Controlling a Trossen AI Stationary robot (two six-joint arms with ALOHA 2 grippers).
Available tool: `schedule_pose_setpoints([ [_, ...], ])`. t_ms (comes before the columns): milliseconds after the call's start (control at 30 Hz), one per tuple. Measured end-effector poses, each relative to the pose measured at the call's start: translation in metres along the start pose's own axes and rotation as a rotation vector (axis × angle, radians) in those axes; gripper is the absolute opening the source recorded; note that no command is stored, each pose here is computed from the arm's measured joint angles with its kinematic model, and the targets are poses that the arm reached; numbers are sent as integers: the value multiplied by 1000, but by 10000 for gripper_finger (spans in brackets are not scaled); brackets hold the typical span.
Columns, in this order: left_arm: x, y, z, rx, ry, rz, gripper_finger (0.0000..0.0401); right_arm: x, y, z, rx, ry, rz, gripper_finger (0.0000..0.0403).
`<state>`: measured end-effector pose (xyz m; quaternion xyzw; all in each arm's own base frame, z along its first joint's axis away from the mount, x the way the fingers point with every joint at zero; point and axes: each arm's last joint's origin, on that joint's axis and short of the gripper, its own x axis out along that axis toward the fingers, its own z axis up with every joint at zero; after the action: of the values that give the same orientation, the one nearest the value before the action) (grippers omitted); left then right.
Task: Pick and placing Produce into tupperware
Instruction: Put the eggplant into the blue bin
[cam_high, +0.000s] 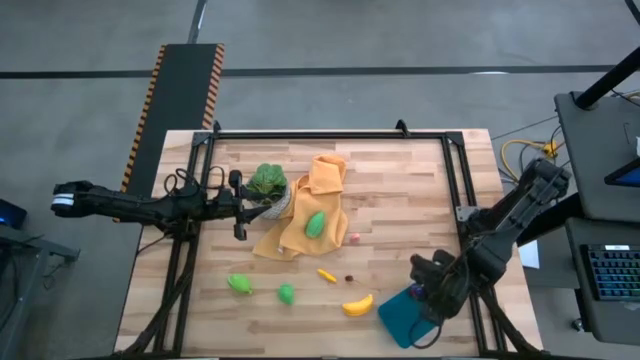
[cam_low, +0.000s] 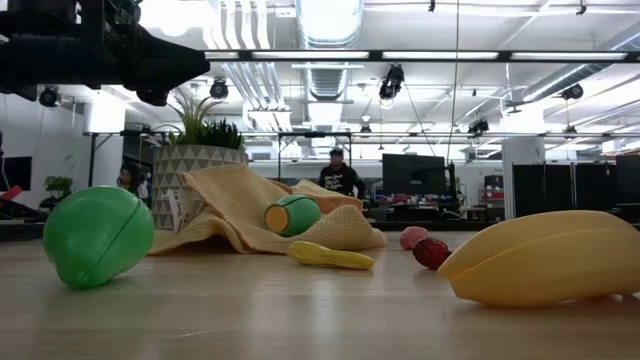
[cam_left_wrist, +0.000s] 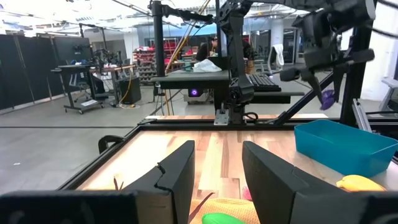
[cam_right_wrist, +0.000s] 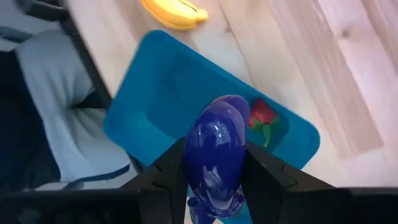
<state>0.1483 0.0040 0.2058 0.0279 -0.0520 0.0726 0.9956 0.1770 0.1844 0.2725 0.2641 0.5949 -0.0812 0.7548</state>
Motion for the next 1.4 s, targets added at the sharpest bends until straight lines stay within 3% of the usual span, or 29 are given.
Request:
schedule_pose_setpoints([
  [333, 0, 0, 0, 0, 0, 0, 121, 24, 5, -13, 137, 30, -80, 112],
  [633, 0, 0, 0, 0, 0, 0, 121, 43, 0, -25, 183, 59, -149, 112],
  [1400, 0, 0, 0, 0, 0, 0, 121, 68, -10, -38, 188, 118, -112, 112],
])
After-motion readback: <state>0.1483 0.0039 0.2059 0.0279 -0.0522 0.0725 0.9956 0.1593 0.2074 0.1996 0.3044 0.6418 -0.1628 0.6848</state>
